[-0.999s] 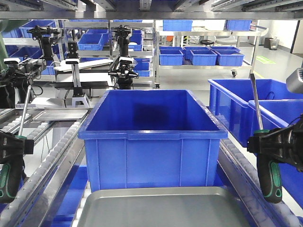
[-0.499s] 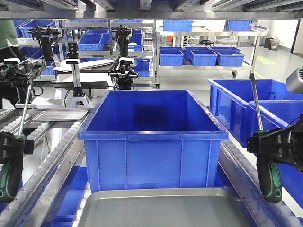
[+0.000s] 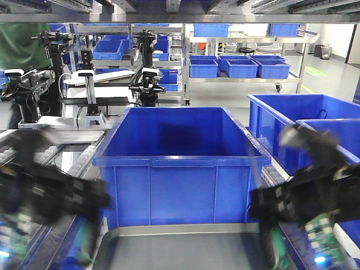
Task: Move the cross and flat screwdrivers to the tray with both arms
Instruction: 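Lay both screwdrivers flat on the tray and open both grippers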
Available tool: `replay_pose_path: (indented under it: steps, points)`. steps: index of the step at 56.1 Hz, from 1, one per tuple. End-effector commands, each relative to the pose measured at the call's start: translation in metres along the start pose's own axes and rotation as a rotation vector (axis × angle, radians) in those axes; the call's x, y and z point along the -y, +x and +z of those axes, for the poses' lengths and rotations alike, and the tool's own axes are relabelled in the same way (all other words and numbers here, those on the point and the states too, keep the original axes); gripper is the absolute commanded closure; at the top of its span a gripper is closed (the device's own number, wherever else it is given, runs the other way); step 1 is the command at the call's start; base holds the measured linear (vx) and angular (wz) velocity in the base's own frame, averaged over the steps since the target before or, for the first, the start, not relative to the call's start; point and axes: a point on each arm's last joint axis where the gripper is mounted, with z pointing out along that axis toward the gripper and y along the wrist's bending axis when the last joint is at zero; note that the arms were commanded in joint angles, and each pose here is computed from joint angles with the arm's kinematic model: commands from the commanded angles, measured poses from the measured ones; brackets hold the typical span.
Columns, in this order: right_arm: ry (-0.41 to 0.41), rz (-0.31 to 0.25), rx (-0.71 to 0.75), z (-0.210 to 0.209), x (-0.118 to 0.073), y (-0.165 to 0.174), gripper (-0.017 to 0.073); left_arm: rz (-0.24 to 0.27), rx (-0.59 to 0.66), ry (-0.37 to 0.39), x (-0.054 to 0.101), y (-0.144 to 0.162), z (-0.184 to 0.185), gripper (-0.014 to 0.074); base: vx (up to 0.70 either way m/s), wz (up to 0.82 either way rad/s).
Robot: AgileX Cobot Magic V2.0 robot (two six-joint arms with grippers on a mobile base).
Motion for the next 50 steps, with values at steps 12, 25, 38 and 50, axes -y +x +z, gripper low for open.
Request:
replay_pose_path:
  steps: [12, 25, 38, 50]
  points:
    - [-0.025, 0.064, -0.100, 0.037, 0.007, -0.004, 0.0561, -0.049, -0.077, 0.066, 0.015, 0.005, 0.050, 0.0589, 0.00, 0.00]
    - [-0.025, 0.068, -0.157, 0.045, 0.009, 0.000, 0.0496, -0.125, -0.143, 0.073, 0.009, 0.013, 0.076, 0.0525, 0.00, 0.00]
    - [-0.020, 0.051, -0.152, 0.045, 0.010, 0.000, 0.0265, -0.135, -0.161, 0.065, 0.006, 0.015, 0.084, 0.0353, 0.00, 0.00]
    - [-0.029, 0.057, -0.167, 0.045, 0.009, 0.001, -0.0015, -0.124, -0.160, 0.065, 0.006, 0.015, 0.084, 0.0186, 0.00, 0.00]
